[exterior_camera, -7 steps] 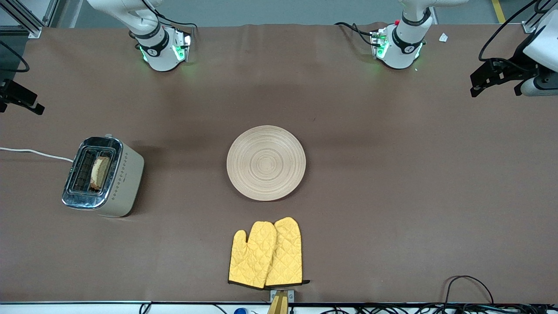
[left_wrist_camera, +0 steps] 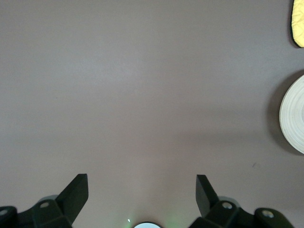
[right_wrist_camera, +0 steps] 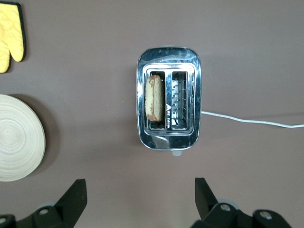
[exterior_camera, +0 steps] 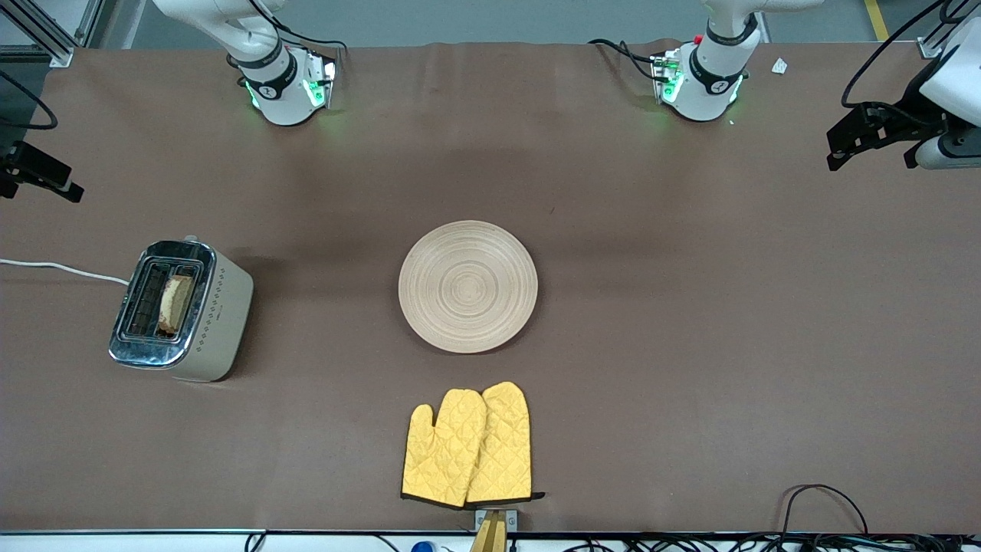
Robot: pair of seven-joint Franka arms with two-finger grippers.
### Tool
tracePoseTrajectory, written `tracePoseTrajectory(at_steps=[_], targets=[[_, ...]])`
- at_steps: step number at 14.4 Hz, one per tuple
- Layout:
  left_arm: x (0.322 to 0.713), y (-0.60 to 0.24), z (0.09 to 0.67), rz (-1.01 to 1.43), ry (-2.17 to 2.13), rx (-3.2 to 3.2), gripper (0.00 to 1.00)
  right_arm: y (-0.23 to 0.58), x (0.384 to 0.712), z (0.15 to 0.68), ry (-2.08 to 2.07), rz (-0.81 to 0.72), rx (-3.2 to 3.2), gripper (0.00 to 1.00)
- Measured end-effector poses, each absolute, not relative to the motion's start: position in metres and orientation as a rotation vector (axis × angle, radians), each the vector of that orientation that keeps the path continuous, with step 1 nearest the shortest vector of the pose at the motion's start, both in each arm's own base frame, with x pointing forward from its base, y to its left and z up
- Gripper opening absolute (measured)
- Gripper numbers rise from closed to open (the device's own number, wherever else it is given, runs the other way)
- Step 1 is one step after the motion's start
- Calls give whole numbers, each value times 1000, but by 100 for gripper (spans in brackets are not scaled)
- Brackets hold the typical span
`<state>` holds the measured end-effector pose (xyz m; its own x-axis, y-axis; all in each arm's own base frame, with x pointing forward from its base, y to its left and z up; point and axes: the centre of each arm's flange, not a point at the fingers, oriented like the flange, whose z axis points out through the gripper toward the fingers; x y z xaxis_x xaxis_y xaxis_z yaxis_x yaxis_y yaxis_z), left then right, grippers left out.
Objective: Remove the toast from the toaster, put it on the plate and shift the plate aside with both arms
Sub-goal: 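Reach the right gripper toward the toast in the silver toaster, then lower the right gripper and grasp the toast slice in the slot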
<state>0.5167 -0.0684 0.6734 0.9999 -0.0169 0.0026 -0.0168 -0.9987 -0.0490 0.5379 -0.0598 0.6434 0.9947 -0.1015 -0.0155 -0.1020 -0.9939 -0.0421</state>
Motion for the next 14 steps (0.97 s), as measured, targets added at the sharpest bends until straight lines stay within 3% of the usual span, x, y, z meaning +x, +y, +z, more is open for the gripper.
tracePoseTrajectory(at_steps=[6,14], targets=[[517,-68,673,-5,25,-3093,100,-53,563,598,149,105,-3106,100],[518,-60,674,-5,2,-3094,100,-43,638,412,148,378,-3143,100]])
